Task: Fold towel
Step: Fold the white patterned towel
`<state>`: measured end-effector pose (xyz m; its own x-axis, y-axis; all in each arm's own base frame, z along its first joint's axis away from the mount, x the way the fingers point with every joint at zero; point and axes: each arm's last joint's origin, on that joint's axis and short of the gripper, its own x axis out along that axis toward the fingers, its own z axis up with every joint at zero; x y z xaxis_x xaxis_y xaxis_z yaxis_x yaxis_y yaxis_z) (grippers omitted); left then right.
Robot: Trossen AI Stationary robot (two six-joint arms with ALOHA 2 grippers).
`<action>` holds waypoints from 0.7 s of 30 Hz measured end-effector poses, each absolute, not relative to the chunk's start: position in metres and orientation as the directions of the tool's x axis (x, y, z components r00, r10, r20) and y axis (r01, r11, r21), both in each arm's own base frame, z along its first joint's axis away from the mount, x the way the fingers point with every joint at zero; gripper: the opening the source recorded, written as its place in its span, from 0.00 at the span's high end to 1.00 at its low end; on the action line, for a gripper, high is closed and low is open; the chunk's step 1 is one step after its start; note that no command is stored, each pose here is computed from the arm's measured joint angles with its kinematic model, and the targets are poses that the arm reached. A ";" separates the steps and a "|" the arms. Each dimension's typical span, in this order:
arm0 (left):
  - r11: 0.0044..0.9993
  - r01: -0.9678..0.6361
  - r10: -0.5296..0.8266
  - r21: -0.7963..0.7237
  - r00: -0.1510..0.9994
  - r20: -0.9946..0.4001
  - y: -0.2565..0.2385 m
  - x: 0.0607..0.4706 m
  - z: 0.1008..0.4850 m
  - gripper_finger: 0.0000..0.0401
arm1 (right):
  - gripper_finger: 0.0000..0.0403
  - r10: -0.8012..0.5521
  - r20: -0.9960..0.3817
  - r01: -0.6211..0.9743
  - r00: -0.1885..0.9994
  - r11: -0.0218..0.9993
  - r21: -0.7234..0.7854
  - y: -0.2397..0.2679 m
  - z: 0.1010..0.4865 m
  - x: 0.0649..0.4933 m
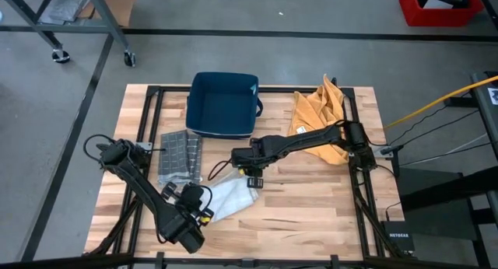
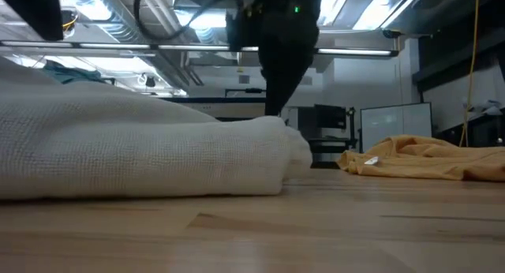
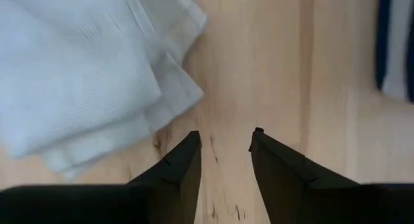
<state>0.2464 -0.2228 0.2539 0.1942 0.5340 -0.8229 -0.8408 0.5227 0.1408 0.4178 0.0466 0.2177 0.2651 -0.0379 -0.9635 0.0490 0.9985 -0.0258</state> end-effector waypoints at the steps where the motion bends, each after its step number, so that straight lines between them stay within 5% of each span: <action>1: 0.523 -0.843 0.527 0.126 0.204 -0.825 -0.222 0.247 0.255 0.97 | 0.66 -0.030 -0.960 0.051 0.279 0.999 -0.016 0.047 0.223 0.417; 9: 0.680 -0.733 0.373 -0.021 0.371 -0.850 -0.240 0.274 0.243 1.00 | 0.66 0.181 -0.896 0.007 0.405 0.980 0.201 0.078 0.244 0.419; 21: 0.667 -0.740 0.436 0.082 0.298 -0.849 -0.235 0.296 0.208 1.00 | 0.66 0.181 -0.865 -0.085 0.467 0.983 0.160 0.124 0.221 0.430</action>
<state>0.2965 -0.2347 0.2081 0.2980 0.4356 -0.8494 -0.7403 0.6672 0.0825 0.4296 0.1241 0.2211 0.4675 0.1813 -0.8652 -0.0852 0.9834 0.1600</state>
